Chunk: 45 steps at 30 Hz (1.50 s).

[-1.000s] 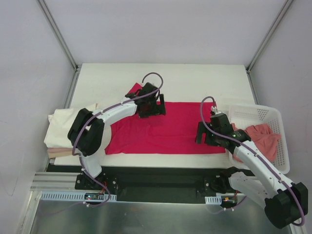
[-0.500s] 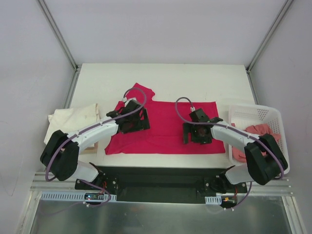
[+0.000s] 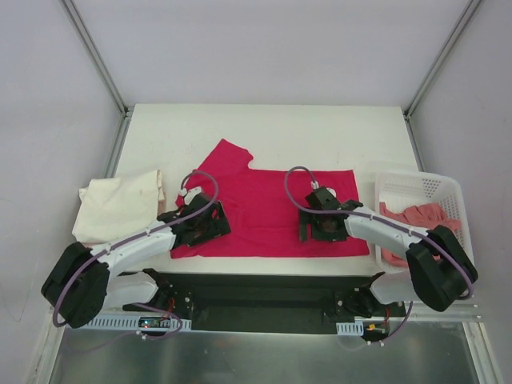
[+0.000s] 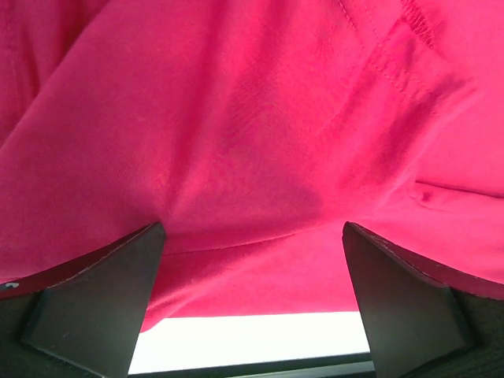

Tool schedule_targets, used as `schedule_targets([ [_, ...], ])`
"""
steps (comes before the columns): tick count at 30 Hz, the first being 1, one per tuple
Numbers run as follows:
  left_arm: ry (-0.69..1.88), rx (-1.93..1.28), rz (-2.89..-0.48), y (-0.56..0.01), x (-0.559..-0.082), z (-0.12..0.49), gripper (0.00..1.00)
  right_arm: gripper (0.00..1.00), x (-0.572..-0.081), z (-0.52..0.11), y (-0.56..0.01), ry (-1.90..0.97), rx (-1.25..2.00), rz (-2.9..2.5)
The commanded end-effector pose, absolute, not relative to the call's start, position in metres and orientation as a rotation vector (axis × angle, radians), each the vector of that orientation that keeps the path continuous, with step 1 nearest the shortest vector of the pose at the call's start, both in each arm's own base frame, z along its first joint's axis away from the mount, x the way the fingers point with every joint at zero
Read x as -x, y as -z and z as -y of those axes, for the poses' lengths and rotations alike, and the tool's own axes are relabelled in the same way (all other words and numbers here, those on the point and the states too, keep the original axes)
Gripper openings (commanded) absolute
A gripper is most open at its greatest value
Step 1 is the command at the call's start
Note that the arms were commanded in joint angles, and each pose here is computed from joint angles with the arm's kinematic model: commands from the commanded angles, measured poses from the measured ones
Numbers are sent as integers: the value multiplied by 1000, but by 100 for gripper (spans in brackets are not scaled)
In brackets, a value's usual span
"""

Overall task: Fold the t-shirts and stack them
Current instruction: Fold the flattened tshirt in 1/3 of the way, then grap the side of the flattened tshirt furthest away from the robot with both arms

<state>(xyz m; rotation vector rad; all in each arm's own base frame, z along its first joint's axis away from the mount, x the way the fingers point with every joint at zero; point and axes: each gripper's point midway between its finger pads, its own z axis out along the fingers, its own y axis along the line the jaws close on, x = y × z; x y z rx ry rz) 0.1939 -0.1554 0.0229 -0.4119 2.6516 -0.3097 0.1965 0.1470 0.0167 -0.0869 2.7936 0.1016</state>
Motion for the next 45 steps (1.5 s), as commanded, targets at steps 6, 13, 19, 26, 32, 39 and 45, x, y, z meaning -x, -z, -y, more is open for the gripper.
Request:
schedule_targets([
  [6,326,623,-2799,6,-117,126,99,97,-139,-128,-13,-105,85,-2906],
  [13,425,508,-2596,-47,-153,132,99,97,-178,-137,-67,-131,107,-2716],
  [19,297,375,-2375,-128,-223,137,99,97,-228,-116,-137,37,9,-2511],
  [26,132,331,-2325,-186,-344,136,99,97,-268,-106,-166,-61,-106,-2475],
  [32,-53,238,-2441,-140,-471,125,96,97,-284,-91,-160,-39,-146,-2493],
  [39,-108,48,-2397,-109,-576,132,94,97,-286,-78,-143,10,-170,-2550],
  [45,-68,13,-2448,-83,-576,141,89,97,-284,-77,-133,13,-174,-2583],
])
